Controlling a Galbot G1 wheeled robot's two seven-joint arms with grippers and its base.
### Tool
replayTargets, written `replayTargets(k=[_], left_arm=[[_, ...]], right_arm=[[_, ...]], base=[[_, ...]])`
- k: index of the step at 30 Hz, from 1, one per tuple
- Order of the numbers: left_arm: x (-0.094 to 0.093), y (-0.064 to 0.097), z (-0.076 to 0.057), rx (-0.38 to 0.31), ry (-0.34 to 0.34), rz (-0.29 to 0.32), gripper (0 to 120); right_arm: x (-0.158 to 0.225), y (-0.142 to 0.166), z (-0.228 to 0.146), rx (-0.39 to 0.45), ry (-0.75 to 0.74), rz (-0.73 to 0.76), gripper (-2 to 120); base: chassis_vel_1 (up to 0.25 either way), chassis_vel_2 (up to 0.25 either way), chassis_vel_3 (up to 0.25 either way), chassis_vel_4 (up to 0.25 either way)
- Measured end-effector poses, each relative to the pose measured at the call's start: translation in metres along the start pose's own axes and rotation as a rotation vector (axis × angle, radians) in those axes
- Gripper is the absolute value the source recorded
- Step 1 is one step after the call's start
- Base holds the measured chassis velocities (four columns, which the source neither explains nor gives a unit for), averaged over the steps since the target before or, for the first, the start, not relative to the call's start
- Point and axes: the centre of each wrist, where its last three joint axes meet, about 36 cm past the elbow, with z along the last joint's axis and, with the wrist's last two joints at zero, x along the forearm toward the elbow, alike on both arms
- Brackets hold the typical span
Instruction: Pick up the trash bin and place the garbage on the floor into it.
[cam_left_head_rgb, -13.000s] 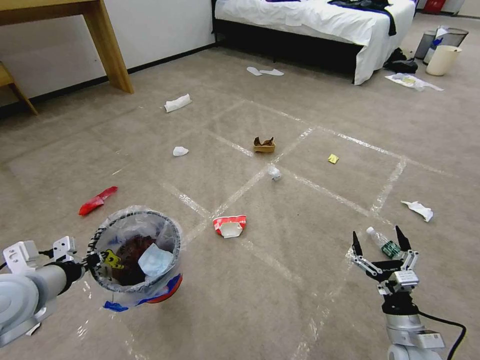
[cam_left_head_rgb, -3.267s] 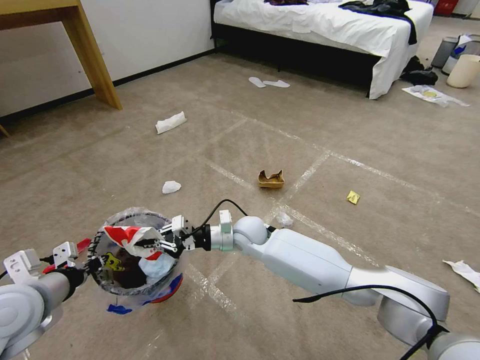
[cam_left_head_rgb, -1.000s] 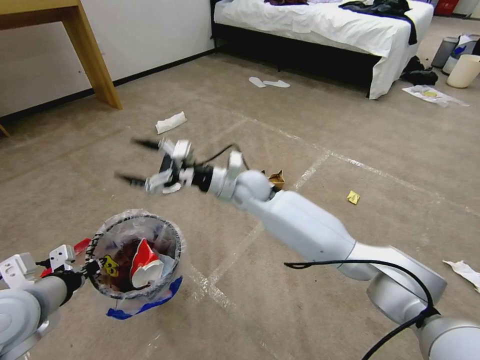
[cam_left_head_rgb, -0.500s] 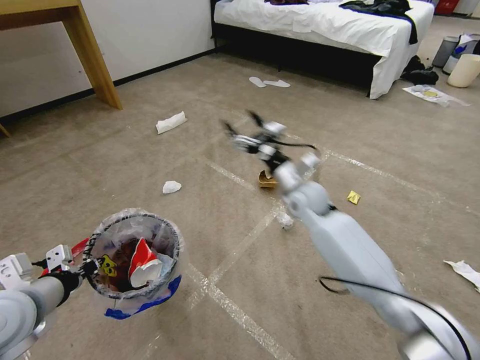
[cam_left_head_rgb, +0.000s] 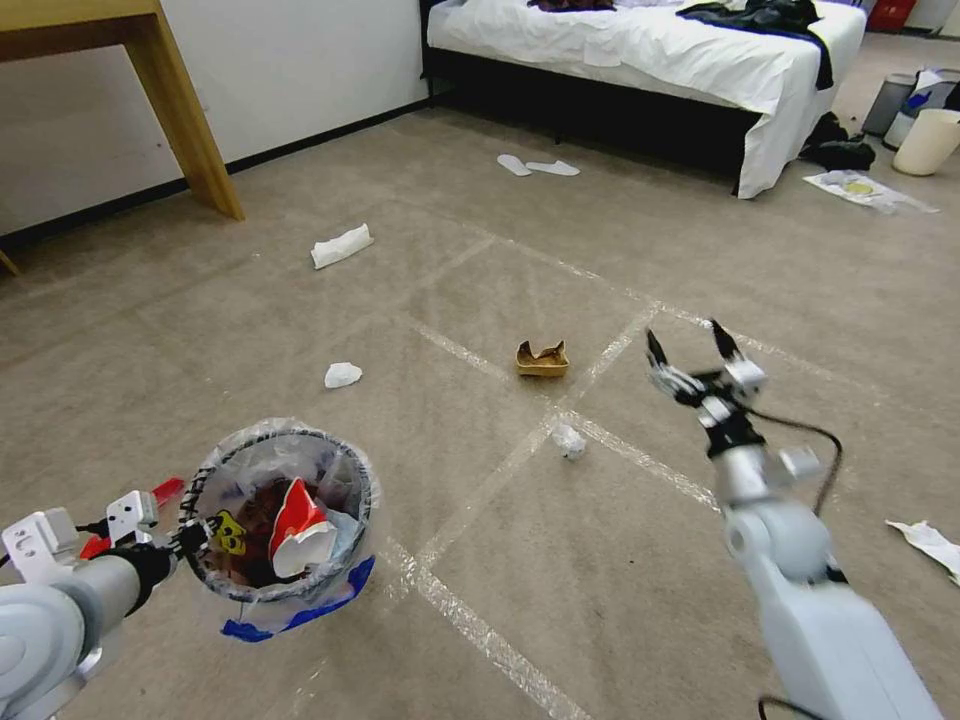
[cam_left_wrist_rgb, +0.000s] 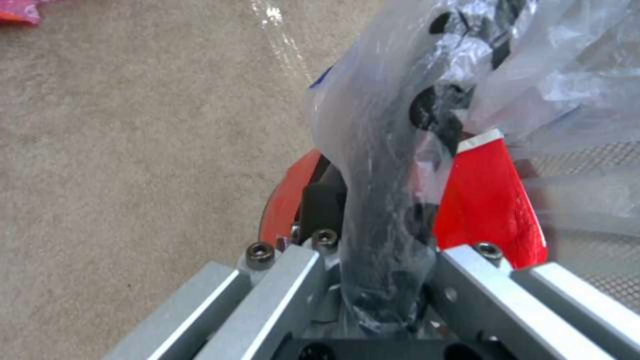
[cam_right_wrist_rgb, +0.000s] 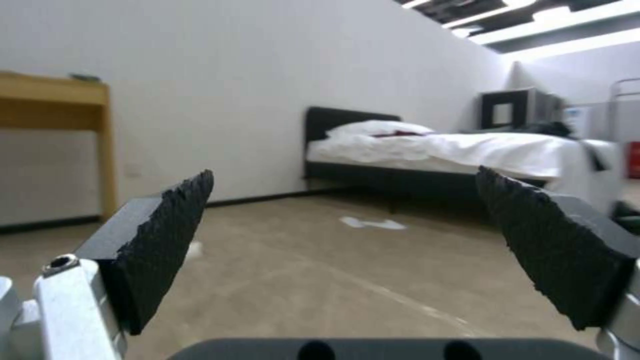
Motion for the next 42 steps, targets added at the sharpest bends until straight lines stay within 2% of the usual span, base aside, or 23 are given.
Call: replayTargets(k=[5,9,23,42], left_arm=[[0.001,-0.002,-0.002,-0.01,-0.003,0.014,1],[0.001,-0.003,-0.001,-0.01,0.0,0.019,1],[0.004,-0.007,0.001,-0.008,-0.002,0.034,1],[0.005,-0.007,0.004,0.006,-0.008,0.034,1]], right_arm=[[0.045,-0.009,-0.006,0.047,0.007,0.057,100],[0.057,-0.013,-0.007,0.067,-0.002,0.067,100],[0.085,-0.006,0.008,0.115,-0.007,0.075,100],[0.091,-0.006,0.018,0.137,-0.005,0.065,100]], base=[[0.0,0.0,0.0,0.0],[0.0,0.0,0.0,0.0],[0.0,0.0,0.0,0.0],[-0.002,0.002,0.003,-0.002]])
